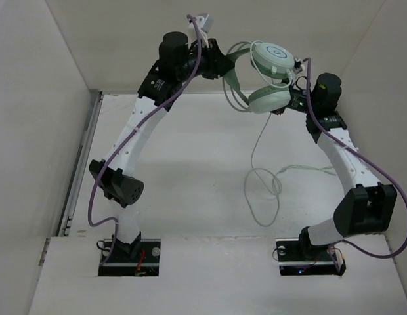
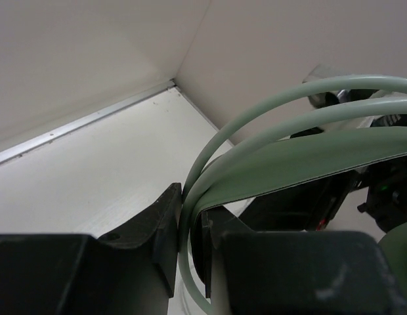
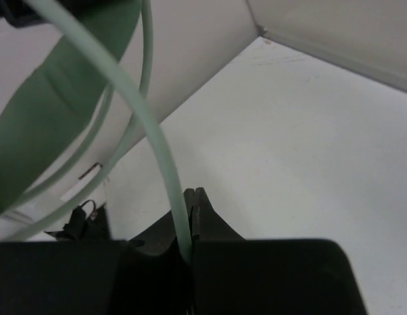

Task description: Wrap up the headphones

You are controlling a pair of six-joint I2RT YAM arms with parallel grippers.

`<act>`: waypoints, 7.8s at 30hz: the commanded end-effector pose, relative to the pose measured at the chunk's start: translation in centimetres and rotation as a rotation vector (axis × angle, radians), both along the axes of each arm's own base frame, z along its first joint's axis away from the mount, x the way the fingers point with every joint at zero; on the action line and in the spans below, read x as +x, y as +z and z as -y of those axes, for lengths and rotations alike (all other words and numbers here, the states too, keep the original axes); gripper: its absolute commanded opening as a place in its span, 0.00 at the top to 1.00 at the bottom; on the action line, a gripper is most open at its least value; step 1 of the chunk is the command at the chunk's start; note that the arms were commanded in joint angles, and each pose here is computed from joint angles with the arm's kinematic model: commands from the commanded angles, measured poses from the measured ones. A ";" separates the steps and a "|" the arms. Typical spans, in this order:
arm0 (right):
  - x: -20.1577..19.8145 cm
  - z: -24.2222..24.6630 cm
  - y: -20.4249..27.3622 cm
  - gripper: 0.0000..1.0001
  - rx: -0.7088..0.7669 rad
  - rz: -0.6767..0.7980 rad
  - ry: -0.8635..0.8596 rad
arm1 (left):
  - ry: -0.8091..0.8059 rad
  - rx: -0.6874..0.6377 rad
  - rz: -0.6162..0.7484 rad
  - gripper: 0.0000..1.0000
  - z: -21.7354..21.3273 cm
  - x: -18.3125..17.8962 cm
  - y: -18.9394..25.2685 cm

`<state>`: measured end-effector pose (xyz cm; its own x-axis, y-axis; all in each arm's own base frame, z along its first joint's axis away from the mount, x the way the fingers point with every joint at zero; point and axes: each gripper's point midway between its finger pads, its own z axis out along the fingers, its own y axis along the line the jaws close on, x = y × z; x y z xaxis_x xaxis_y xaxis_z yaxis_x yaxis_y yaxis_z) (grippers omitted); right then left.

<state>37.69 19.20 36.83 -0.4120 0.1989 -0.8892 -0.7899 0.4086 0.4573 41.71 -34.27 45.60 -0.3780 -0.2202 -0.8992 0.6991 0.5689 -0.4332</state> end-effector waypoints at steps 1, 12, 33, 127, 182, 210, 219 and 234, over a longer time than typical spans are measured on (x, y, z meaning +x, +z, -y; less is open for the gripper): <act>-2.6 -1.0 2.8 0.97 0.112 0.007 0.096 | 0.032 -0.162 0.166 1.00 -1.9 -1.1 8.7; -7.5 -6.5 -0.5 0.65 0.265 -0.175 0.285 | 0.248 -0.145 0.274 0.99 -4.8 1.1 11.1; -12.1 -7.6 -3.6 0.47 0.235 -0.279 0.345 | 0.868 -0.022 0.309 0.98 -16.4 8.7 9.5; -4.4 -6.2 0.9 0.57 0.350 -0.226 0.259 | 0.058 -0.209 0.356 0.98 -0.4 -6.9 15.4; -4.1 -2.3 3.3 0.99 -0.519 0.361 -0.083 | 0.607 0.590 0.336 0.98 -7.6 6.8 -8.1; 11.9 12.9 0.9 0.90 -0.922 0.653 -0.701 | 0.032 0.292 0.295 0.98 0.1 -7.2 -3.0; 8.5 6.5 -2.7 0.83 -0.427 0.280 -0.369 | -0.011 0.057 0.289 0.98 0.3 -8.4 5.0; 1.2 -2.3 0.0 0.68 0.250 -0.072 -0.002 | -0.065 -0.164 0.339 0.97 2.2 -9.6 13.4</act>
<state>41.79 19.10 32.06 -0.4613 0.3352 -0.8215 -0.6707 0.4744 0.5702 33.42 -36.79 54.02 -0.1362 -0.2216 -0.9656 0.8246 0.5149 -0.2345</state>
